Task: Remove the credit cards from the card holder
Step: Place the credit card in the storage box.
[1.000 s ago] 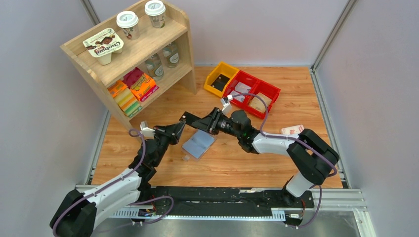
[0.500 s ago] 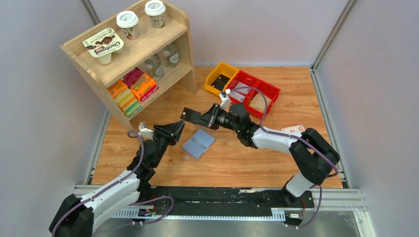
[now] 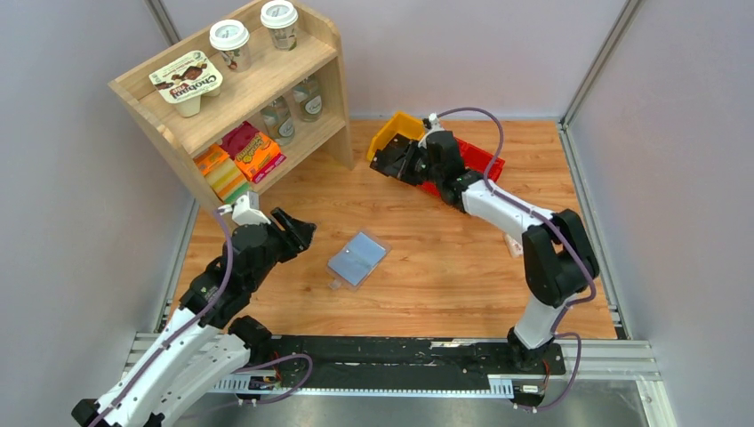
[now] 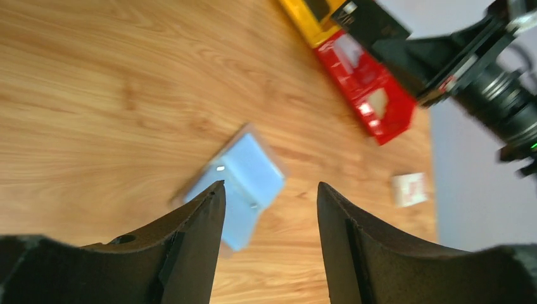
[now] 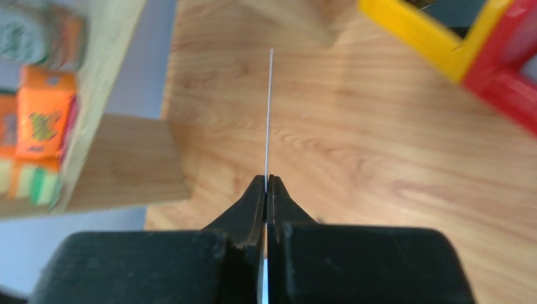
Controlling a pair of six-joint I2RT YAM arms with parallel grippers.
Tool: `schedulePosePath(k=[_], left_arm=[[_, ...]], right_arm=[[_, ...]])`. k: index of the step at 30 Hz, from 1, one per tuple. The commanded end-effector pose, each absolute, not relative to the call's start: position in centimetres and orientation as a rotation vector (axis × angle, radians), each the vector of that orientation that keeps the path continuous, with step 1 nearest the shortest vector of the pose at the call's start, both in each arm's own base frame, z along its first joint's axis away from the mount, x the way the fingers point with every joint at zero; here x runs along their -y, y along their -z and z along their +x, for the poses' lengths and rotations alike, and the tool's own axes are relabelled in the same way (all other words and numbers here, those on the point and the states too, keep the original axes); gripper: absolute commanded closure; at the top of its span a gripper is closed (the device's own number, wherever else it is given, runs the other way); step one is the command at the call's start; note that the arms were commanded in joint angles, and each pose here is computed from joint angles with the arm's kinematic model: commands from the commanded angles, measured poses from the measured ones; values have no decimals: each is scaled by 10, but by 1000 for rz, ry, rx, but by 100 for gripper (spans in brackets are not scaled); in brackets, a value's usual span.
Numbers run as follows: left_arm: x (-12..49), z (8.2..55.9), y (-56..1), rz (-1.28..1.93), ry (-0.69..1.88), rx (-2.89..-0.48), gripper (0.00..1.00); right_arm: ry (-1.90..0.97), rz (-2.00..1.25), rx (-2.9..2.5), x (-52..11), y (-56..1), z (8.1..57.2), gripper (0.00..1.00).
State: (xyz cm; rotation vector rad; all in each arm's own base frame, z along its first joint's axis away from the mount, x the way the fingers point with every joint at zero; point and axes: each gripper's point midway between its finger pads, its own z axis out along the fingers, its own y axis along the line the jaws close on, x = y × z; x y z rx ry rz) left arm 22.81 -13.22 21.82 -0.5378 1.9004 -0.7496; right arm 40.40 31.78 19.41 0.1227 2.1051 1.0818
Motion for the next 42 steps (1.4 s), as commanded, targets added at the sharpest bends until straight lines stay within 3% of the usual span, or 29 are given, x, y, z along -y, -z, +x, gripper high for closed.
schedulePosePath(k=[1, 4, 11, 20, 22, 24, 27, 32, 42], left_arm=[[80, 194, -187, -184, 267, -2149, 33], [59, 191, -207, -131, 168, -2090, 20], [30, 191, -242, -82, 52, -1907, 20], [14, 181, -256, -143, 78, -1776, 20], [12, 180, -258, -150, 84, -1759, 20], [11, 180, -258, -153, 81, -1754, 19], [12, 180, -258, -150, 85, -1757, 19], [13, 180, -259, -148, 91, -1757, 19], [7, 169, -268, -184, 145, -1689, 19]], right_arm=[[-827, 129, -2177, -289, -167, 448, 100], [-743, 172, -2176, -277, -157, 482, 100], [-667, 188, -2182, -274, -131, 543, 100], [-751, 144, -2134, -297, -124, 586, 95], [-733, 164, -2143, -295, -122, 589, 86], [-687, 203, -2150, -287, -121, 590, 65], [-605, 249, -2150, -271, -125, 587, 52], [-497, 271, -2121, -248, -149, 576, 39], [-391, 234, -2012, -208, -240, 531, 25]])
